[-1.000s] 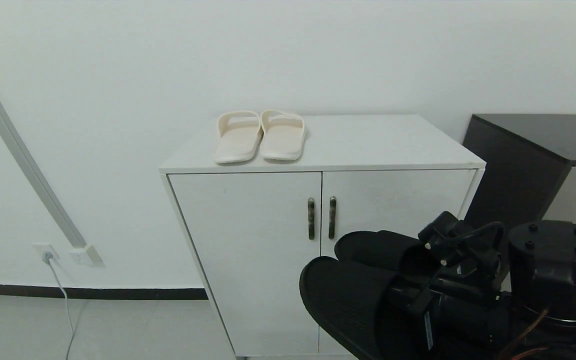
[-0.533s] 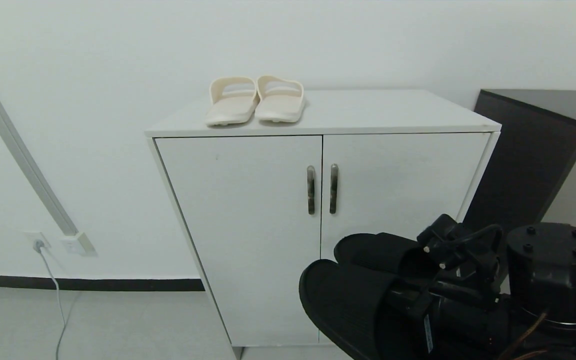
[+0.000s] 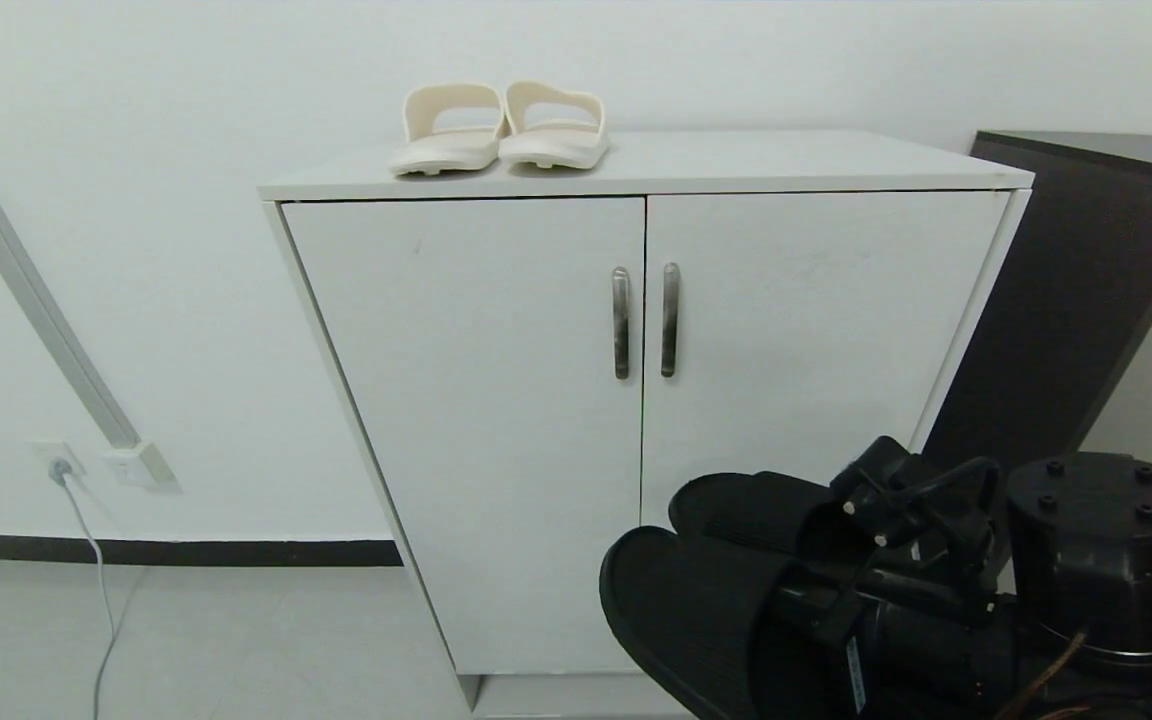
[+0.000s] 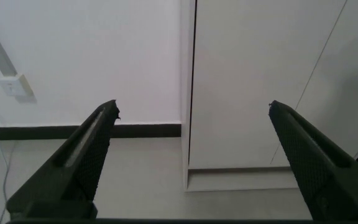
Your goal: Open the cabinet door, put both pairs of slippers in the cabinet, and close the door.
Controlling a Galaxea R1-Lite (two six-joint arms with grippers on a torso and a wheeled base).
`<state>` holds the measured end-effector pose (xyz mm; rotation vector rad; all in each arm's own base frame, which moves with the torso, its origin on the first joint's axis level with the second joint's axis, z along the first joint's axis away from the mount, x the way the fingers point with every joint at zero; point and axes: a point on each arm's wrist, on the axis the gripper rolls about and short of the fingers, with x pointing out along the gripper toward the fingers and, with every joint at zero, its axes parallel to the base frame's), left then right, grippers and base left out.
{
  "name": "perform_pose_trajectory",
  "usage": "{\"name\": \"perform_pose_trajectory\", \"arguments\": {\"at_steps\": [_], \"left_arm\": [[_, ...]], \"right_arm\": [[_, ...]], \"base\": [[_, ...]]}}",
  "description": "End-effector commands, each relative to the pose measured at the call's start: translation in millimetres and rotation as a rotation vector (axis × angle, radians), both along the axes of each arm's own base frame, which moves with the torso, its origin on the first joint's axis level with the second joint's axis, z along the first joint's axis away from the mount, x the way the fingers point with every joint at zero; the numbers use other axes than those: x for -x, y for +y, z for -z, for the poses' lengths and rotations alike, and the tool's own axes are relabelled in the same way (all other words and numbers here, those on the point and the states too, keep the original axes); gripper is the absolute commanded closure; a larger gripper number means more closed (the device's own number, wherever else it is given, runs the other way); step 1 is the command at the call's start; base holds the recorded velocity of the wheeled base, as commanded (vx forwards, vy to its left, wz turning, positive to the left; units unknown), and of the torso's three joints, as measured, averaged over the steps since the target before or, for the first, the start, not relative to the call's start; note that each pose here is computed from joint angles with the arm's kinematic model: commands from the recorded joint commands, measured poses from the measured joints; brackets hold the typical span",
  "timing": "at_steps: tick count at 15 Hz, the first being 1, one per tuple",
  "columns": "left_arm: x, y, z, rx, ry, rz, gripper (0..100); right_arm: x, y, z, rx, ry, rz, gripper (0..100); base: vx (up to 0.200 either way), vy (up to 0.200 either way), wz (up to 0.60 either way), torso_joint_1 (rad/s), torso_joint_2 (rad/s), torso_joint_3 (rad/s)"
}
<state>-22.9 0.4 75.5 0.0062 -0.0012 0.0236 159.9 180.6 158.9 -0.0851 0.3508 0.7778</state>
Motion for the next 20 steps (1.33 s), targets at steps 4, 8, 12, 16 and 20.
{"name": "perform_pose_trajectory", "arguments": {"at_steps": [4, 8, 12, 16, 20], "left_arm": [[0, 0.0, 0.1, -0.001, 0.003, 0.001, 0], [-1, 0.0, -0.3, -0.006, 0.011, -0.001, 0], [0, 0.1, -8.3, 0.002, 0.003, -0.007, 0], [-20, -2.1, -66.0, 0.09, 0.094, 0.096, 0], [-42, -7.6, -74.9, 0.111, 0.17, 0.343, 0]], "right_arm": [[1, 0, 2, 0.004, 0.005, -0.001, 100], [2, -1, 2, 0.004, 0.005, -0.002, 100], [2, -1, 4, 0.013, 0.011, -0.003, 100], [2, 0, 5, 0.016, 0.014, -0.008, 100], [3, 0, 7, 0.02, 0.019, -0.013, 100]], "base": [[0.0, 0.0, 0.0, 0.0, 0.0, 0.0], [0.0, 0.0, 0.0, 0.0, 0.0, 0.0], [0.0, 0.0, 0.0, -0.002, 0.01, 0.024], [0.0, 0.0, 0.0, -0.003, 0.15, 0.073], [0.0, 0.0, 0.0, 0.0, 0.0, 0.0]]}}
